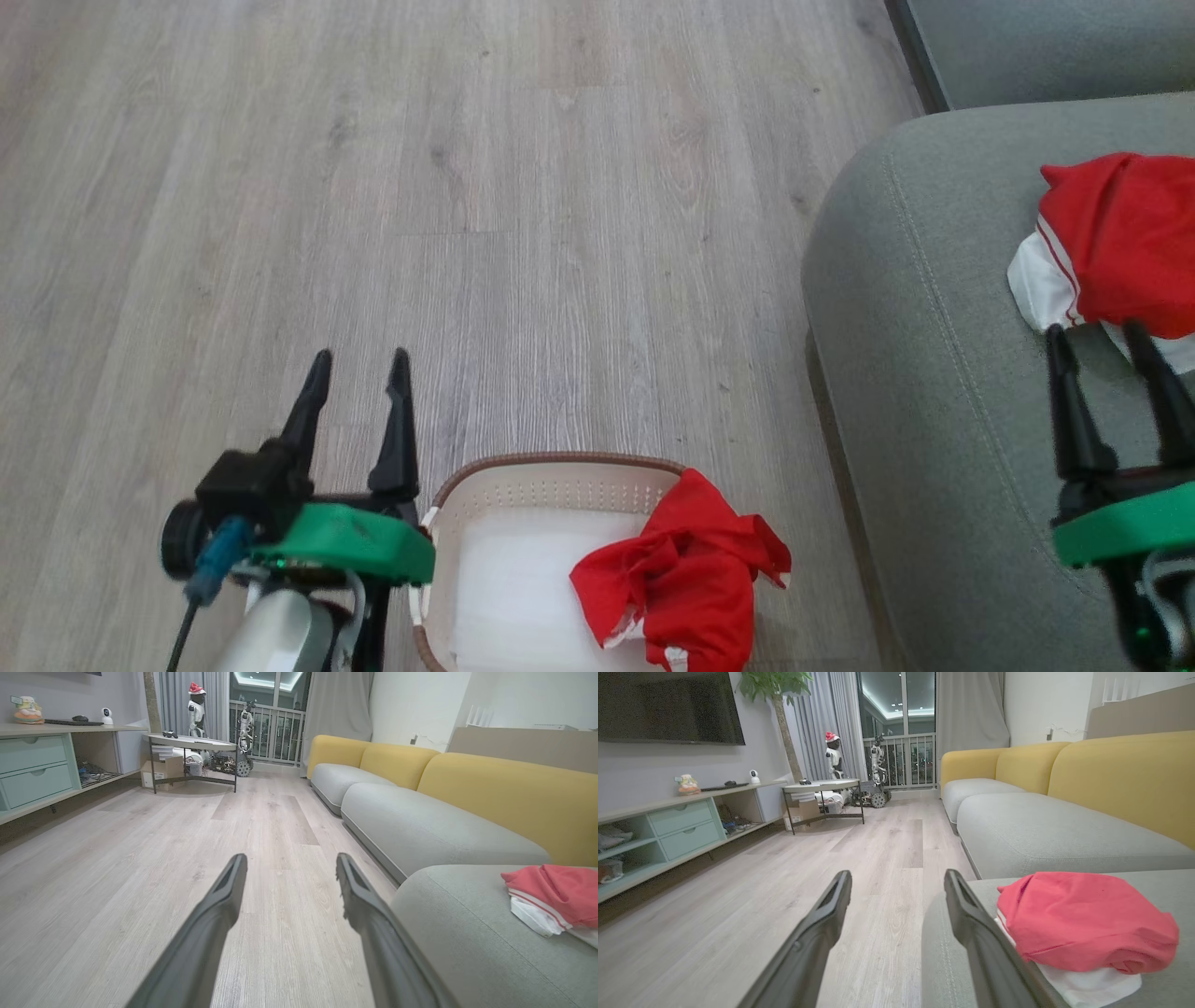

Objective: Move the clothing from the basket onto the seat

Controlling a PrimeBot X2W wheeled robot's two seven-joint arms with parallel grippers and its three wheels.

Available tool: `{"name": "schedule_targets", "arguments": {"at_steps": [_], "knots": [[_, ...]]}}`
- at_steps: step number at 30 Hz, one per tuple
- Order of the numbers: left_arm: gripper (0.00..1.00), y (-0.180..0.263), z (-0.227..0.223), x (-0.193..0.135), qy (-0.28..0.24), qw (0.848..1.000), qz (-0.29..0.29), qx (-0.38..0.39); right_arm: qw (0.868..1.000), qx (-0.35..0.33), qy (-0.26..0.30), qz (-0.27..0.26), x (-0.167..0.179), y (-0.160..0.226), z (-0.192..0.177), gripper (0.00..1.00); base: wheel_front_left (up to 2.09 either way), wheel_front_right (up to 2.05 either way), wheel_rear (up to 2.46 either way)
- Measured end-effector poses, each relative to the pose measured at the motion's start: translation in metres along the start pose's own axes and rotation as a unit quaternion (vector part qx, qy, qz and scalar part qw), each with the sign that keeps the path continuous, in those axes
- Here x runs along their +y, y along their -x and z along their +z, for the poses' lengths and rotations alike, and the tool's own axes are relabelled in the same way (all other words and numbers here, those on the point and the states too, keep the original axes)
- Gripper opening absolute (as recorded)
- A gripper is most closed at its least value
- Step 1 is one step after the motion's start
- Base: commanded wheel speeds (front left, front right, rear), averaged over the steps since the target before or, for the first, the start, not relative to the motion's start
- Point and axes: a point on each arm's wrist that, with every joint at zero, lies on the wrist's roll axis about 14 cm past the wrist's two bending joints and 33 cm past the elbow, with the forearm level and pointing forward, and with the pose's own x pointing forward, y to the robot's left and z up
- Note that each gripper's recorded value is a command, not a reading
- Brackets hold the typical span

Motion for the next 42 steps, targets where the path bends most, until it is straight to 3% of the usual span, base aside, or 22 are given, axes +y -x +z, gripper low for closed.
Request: {"name": "schedule_targets", "arguments": {"at_steps": [23,42], "knots": [[1.0,0.006,-0.019,0.002,-0.011,1.0,0.004,0.013,1.0,0.018,-0.014,0.02,0.031,0.01,-0.019,1.0,0.0,0.0,0.0],[1.0,-0.001,-0.045,-0.003,-0.009,0.999,-0.007,0.047,0.999,0.031,-0.012,0.012,0.022,0.007,-0.026,1.0,0.0,0.0,0.0]]}}
